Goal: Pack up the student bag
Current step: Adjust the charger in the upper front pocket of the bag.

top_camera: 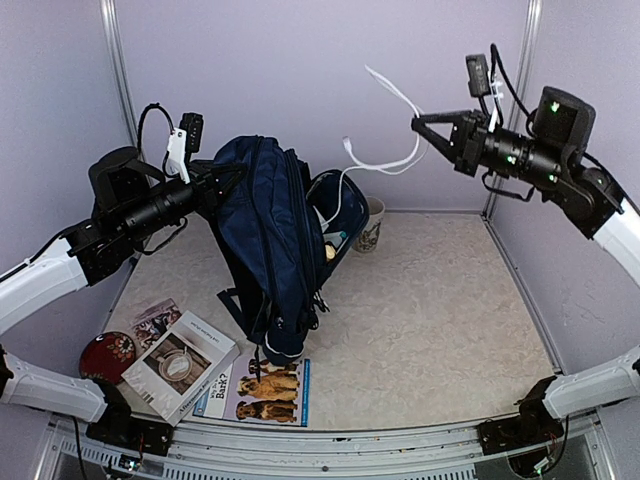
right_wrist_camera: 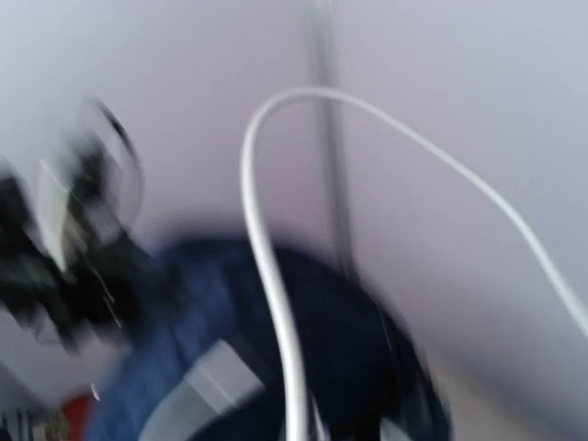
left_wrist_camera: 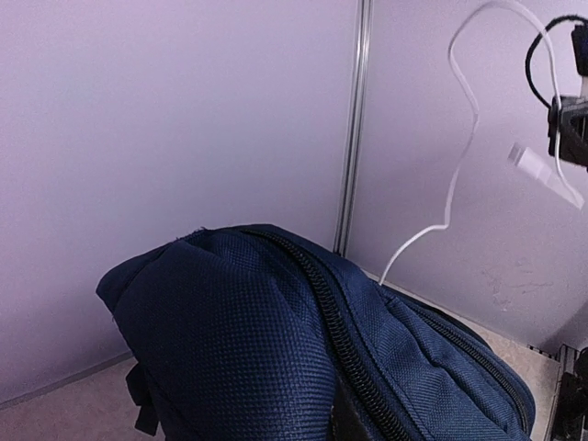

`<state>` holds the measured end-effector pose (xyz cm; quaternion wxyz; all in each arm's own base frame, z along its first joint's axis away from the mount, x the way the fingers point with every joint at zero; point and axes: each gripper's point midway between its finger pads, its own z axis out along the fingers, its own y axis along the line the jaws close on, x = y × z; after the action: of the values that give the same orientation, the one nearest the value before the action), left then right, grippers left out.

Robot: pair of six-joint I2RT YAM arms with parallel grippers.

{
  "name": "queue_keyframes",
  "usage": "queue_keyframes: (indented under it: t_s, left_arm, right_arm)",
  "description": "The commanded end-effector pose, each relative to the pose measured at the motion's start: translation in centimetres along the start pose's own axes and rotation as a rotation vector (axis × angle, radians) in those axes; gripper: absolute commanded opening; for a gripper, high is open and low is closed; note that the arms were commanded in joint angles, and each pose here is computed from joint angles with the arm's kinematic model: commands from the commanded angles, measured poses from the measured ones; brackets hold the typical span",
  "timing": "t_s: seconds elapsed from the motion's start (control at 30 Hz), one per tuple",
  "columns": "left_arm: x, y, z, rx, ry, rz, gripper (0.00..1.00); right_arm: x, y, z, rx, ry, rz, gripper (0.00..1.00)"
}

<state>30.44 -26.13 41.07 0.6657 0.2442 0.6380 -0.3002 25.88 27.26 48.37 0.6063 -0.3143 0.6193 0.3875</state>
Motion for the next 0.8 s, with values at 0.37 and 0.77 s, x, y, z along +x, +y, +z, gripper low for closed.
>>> queue_keyframes:
  t_s: [0.37,0.77]
  left_arm:
    - [-1.2,0.0,-0.4,-0.004,-0.045,0.027,0.00]
    - [-1.4,0.1,-0.5,-0.011,-0.049,0.031,0.00]
  right_arm:
    - [0.6,0.9,12.0,-0.201,0.089,-0.057,0.00]
    - [16.7,-3.5,12.7,0.000,0.519,0.021,0.00]
